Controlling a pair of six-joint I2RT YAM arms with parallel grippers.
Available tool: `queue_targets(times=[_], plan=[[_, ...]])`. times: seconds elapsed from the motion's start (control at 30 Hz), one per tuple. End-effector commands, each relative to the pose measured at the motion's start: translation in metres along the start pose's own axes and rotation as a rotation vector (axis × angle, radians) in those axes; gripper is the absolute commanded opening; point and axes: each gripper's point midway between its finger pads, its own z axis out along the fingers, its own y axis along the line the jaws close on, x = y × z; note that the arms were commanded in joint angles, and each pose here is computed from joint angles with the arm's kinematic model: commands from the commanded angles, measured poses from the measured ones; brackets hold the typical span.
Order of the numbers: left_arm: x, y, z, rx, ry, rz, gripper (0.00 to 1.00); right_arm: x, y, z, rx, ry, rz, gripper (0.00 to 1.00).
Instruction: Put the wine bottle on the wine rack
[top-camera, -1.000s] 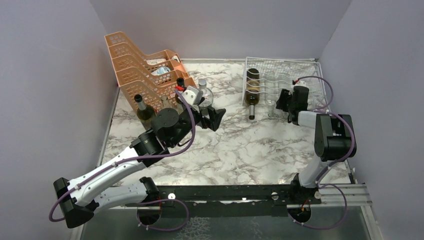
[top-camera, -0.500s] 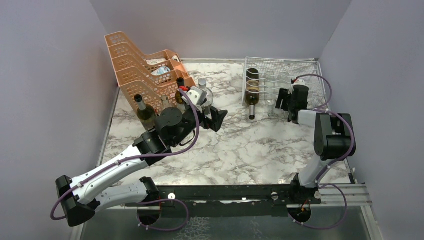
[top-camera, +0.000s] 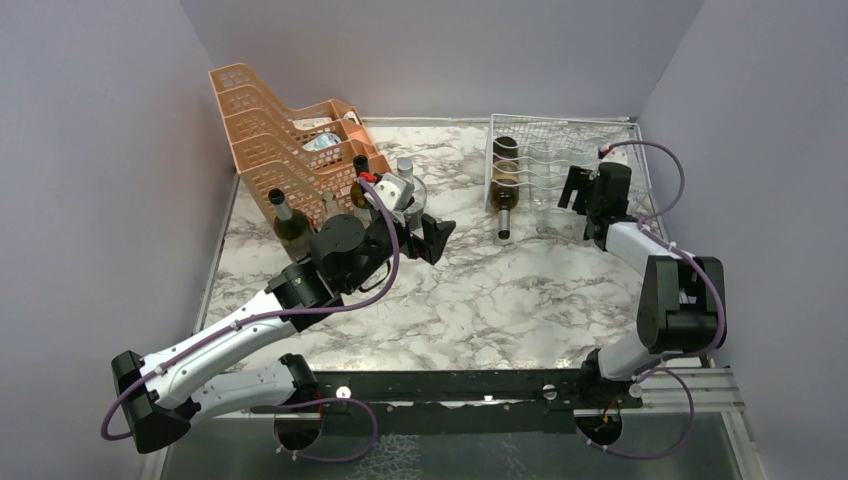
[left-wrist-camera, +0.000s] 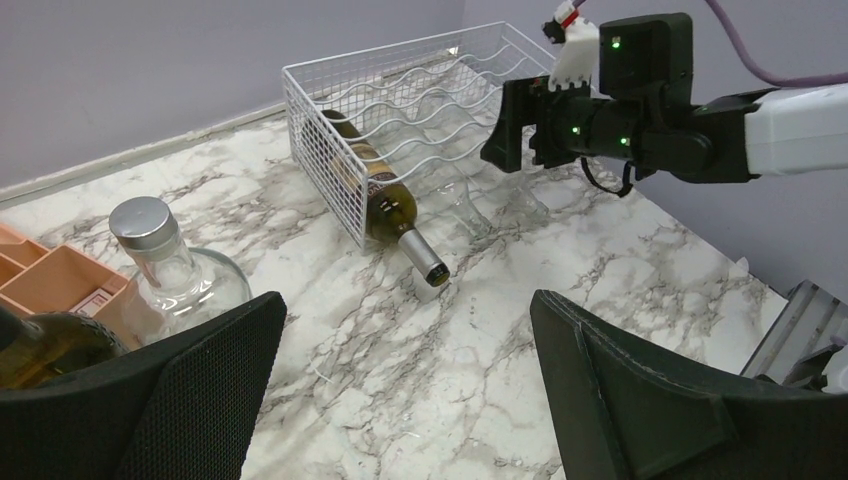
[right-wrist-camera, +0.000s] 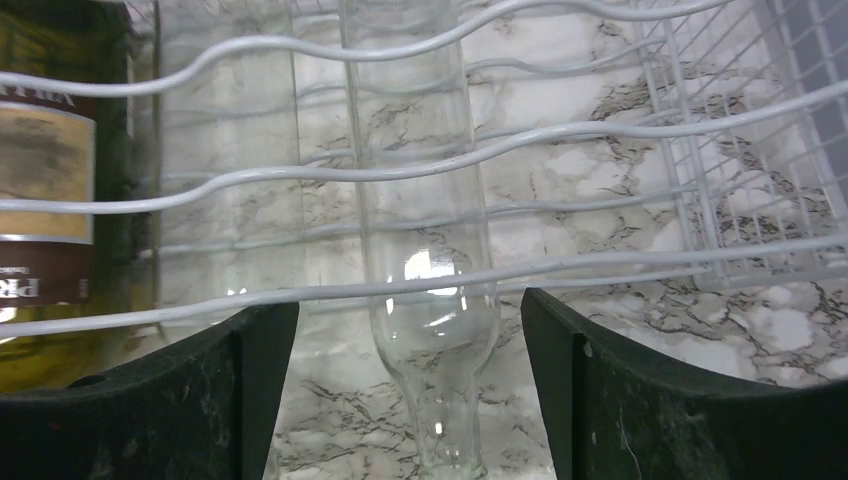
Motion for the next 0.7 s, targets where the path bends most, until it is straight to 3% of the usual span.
queue_targets(times=[0.0,0.27,0.5,0.67], plan=[[-0.011,-0.004,-0.004,0.024,-0.024,0.006,0.99,-0.017,-0.010,-0.032,0.052,-0.003,0.068,0.84],[-0.017,-0.005,-0.004,0.030,-0.036,0.015,0.99,-0.031,0.008,-0.078,-0.050,0.064,0.107,0.80],[-0.019,-0.006,-0.004,0.033,-0.039,0.024,0.99,-0.026,0.005,-0.088,-0.010,0.155,0.162,0.76],[-0.023,-0.006,-0.005,0.033,-0.045,0.025,0.99,-0.036,0.039,-0.095,-0.185,0.189,0.162,0.66]])
